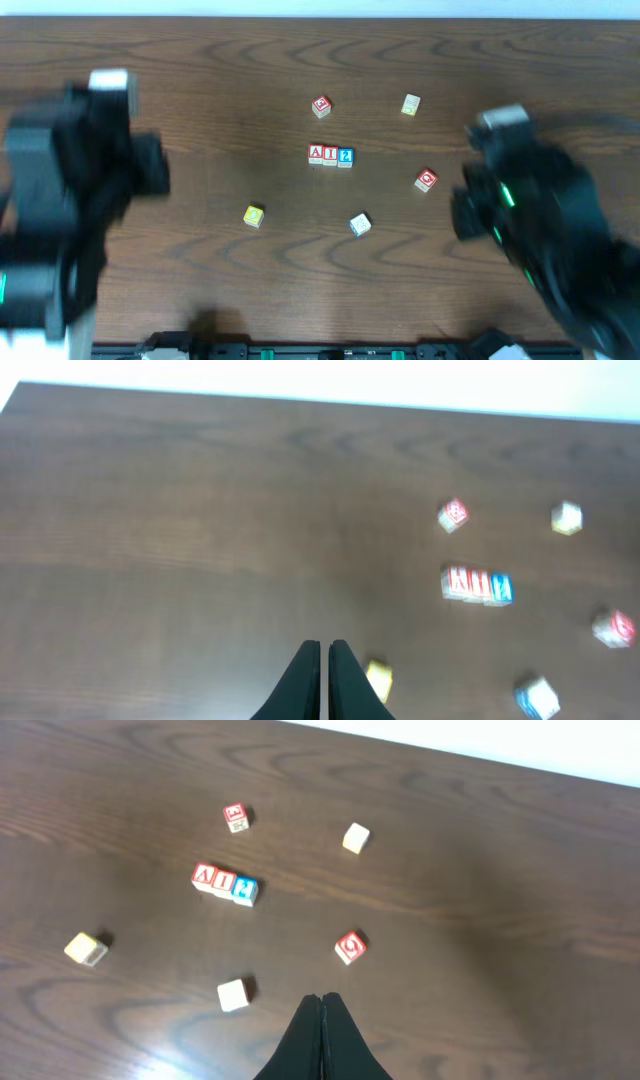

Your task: Spell out Ai2

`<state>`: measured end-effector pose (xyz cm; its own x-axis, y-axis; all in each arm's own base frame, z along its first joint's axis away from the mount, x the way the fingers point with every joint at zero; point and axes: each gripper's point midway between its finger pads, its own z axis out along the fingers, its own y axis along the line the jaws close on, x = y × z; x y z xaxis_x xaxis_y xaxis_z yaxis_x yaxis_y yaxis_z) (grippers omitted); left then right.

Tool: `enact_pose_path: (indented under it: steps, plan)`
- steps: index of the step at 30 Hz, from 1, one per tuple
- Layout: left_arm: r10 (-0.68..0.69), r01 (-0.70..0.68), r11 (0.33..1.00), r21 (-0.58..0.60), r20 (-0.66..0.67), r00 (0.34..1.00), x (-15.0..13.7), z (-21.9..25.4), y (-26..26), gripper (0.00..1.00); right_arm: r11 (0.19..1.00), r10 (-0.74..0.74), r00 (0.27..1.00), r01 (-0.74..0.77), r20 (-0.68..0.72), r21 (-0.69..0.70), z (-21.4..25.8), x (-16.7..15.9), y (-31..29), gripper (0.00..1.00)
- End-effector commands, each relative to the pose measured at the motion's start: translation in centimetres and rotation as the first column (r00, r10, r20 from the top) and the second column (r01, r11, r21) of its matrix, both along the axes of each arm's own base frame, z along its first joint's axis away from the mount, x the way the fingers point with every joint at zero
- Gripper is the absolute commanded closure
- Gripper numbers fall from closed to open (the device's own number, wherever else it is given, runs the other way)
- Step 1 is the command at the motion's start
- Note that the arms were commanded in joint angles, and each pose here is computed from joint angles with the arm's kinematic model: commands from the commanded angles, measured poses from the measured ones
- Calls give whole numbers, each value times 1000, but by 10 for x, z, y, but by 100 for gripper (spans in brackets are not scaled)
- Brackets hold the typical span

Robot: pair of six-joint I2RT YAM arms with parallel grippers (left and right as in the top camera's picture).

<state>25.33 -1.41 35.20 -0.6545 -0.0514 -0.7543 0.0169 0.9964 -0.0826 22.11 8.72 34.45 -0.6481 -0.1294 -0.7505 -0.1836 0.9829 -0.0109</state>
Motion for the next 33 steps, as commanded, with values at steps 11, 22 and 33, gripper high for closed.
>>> enact_pose_path:
  steps: [11, 22, 33]
  plan:
    - [-69, 73, 997, -30, 117, 991, -72, -10, -11, 5, 989, -30, 995, 16, 94, 149, -9, -62, -35, 1]
    - [-68, 72, 997, -30, 115, 991, -74, -11, -11, 4, 989, -30, 995, 16, 92, 148, -10, -62, -36, 1]
    - [-21, 12, 999, 51, 182, 983, -95, -45, 5, 5, 989, -30, 995, 16, 91, 147, -10, -62, -36, 1]
